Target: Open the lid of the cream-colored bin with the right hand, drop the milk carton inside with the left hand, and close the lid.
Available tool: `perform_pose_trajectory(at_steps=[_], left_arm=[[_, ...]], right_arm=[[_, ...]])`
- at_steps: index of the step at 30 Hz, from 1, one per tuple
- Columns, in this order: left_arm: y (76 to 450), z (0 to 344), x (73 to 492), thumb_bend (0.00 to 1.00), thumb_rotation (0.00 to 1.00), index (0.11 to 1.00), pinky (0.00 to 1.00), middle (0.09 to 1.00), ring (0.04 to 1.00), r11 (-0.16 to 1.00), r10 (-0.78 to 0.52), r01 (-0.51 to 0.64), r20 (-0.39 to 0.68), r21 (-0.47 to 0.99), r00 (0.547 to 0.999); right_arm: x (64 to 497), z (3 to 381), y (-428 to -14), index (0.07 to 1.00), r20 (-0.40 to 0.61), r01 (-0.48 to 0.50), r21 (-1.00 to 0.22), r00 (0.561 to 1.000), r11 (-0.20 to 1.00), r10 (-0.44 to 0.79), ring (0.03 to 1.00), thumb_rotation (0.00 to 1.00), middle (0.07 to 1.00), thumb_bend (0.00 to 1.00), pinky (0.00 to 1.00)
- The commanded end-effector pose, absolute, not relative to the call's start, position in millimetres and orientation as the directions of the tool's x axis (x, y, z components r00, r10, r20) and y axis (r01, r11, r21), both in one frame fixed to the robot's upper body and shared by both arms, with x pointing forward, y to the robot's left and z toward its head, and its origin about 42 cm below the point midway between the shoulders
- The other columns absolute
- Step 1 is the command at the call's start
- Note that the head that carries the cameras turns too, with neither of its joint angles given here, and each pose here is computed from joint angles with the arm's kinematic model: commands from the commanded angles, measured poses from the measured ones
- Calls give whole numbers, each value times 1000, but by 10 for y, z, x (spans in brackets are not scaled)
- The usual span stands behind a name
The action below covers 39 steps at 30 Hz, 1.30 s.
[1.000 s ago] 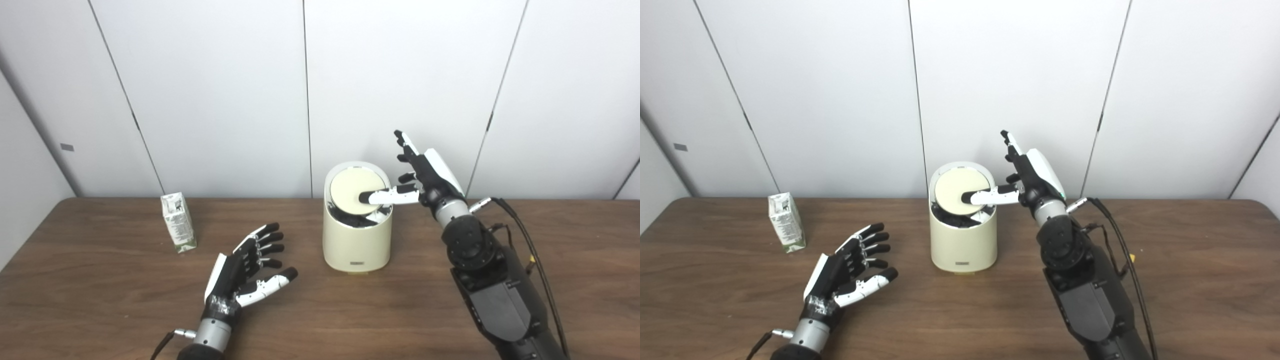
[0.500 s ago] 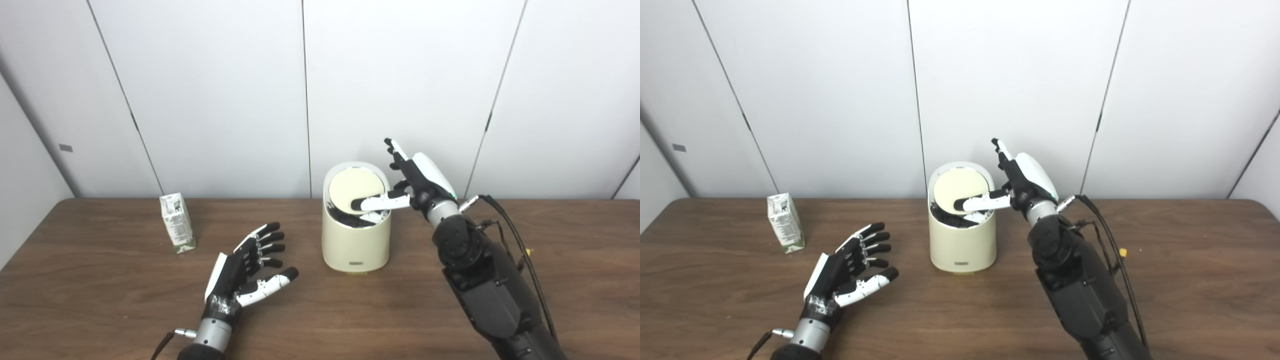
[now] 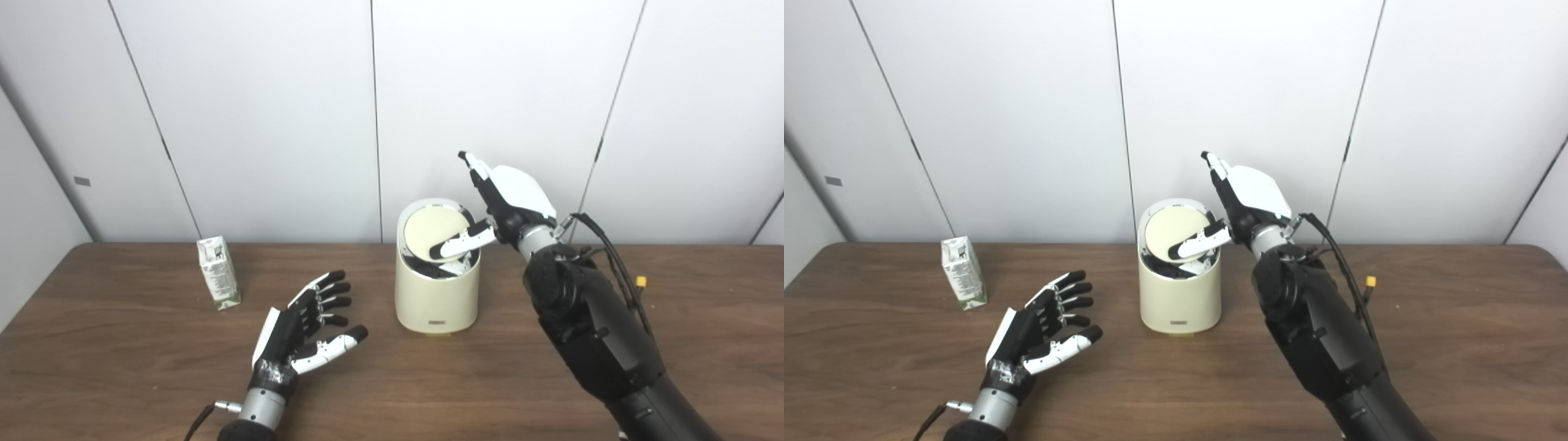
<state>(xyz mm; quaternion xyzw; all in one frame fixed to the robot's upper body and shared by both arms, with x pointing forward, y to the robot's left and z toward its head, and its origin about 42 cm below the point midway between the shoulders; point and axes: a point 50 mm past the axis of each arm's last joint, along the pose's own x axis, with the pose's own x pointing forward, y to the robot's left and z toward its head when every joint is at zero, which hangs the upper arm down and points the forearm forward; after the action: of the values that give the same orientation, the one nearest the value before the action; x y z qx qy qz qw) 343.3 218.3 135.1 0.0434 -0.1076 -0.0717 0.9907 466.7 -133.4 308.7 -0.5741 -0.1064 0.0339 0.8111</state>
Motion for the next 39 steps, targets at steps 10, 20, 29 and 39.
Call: perform_pose_trajectory(at_steps=[10,20,29,39], left_arm=[[2193,1540,3491,763,208,877,634,818,766,985,-156,129,278,111,948],[2175,1519,3500,768,223,877,648,815,767,985,-161,134,274,113,948],[2162,1512,3504,767,207,871,643,812,765,984,-166,139,275,114,947],[2161,1511,3498,762,205,872,641,810,763,983,-170,142,277,117,946]], right_arm=[[4662,2924,-1471,900,67,44,-967,994,252,84,800,161,928,860,617],[4581,3021,-1700,855,242,130,-844,958,520,153,831,278,894,839,641],[4307,2827,-1898,847,335,155,-716,932,681,140,802,339,869,760,652],[3978,2466,-2147,882,288,66,-573,949,817,126,833,362,899,784,699]])
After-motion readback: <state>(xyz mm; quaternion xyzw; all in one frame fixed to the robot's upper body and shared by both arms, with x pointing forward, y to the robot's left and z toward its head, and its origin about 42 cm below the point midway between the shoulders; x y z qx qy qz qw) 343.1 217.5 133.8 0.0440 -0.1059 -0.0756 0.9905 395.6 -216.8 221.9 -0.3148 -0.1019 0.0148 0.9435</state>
